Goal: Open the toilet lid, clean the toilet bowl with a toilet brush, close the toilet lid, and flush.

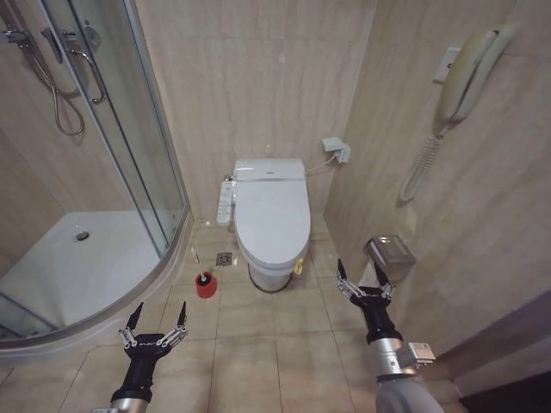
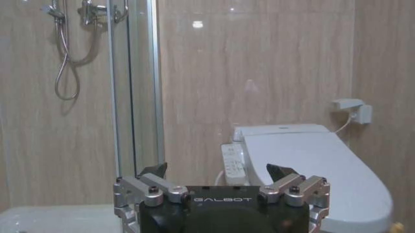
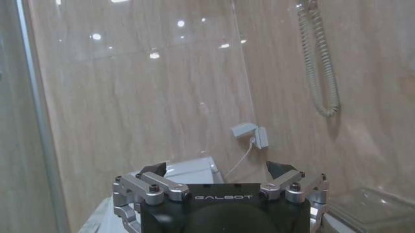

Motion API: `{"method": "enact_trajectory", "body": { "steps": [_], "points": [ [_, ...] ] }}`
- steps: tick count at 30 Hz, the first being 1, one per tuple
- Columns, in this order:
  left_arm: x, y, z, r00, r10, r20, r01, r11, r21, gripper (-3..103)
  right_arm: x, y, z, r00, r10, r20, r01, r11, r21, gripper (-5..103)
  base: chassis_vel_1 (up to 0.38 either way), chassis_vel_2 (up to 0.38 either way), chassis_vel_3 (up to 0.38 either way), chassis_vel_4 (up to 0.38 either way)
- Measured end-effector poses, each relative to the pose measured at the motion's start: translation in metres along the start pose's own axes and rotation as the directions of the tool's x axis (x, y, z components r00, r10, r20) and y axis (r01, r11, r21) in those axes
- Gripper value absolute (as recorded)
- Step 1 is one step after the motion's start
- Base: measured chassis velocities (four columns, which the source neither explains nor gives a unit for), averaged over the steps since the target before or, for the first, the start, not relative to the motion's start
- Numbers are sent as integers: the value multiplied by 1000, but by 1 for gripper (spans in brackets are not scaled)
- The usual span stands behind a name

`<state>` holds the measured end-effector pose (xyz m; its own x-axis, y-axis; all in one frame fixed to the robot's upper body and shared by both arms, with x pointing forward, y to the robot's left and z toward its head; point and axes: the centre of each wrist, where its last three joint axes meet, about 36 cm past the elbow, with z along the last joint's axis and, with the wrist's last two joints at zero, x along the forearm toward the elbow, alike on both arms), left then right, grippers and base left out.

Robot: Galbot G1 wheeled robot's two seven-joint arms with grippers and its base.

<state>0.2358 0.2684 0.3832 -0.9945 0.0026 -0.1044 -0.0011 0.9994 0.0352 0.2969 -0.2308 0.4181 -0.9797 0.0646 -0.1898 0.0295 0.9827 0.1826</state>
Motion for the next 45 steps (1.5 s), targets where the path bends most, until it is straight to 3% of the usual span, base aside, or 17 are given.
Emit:
{"method": "enact_trajectory", "body": {
  "steps": [32,45],
  "points": [
    [0,0,0,1000,0,0,0,1000,0,100,-5,-6,8,997,67,27,-68,995,69,100,-104,108,107,-117],
    [0,0,0,1000,0,0,0,1000,0,100,-6,-9,9,996,85,31,-87,993,75,100,14,-14,-19,20]
  ]
}}
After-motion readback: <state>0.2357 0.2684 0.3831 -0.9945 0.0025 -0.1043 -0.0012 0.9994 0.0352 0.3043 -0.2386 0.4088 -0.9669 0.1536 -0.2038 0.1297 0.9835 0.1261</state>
